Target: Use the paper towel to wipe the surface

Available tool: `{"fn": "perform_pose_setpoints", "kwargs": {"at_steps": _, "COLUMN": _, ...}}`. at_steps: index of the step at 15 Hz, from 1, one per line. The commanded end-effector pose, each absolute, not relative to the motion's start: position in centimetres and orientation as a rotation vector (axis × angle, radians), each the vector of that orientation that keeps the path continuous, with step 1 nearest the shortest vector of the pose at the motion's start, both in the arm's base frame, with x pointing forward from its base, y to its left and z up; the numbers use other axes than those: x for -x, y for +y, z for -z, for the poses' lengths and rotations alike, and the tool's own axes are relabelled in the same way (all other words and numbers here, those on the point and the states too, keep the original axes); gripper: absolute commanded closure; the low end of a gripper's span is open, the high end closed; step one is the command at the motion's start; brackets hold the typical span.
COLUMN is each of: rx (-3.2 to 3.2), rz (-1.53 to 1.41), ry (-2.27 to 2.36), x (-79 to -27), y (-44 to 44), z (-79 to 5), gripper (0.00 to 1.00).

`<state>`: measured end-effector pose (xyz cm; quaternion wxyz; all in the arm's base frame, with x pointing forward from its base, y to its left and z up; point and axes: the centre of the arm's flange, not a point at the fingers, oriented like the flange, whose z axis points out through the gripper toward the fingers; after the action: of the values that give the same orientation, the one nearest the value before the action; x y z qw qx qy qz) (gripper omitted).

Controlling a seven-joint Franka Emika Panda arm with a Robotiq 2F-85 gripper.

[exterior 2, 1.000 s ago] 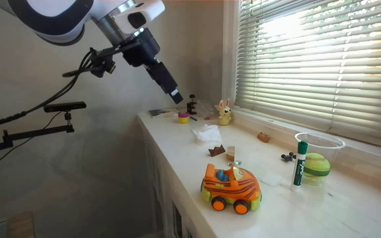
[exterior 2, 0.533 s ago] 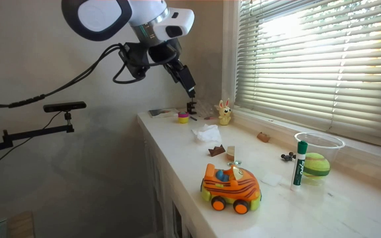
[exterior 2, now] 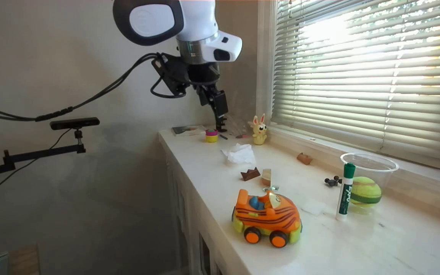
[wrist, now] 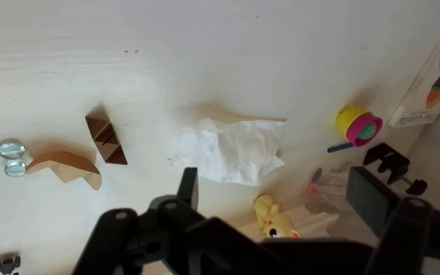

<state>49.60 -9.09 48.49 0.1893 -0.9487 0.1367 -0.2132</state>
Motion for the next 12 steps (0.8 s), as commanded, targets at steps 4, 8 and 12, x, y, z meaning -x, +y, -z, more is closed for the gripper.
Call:
{"fn": "perform_pose_setpoints", "kwargs": {"at_steps": 4, "rx": 2.697, "rz": 0.582, "ry": 0.377, "x": -49.3, "y": -10.2, "z": -48.1, "gripper": 0.00}}
{"fn": "perform_pose_setpoints", "kwargs": {"at_steps": 8, "rx": 2.702, "rz": 0.528, "ry": 0.332, "x": -50.8, "y": -12.1, "z": -47.6, "gripper": 0.00}}
{"fn": "perform_pose_setpoints", "kwargs": {"at_steps": 12, "rx": 2.705, "rz": 0.469, "ry": 0.296, "x": -52.9, "y": -13.2, "z": -47.6, "gripper": 0.00}}
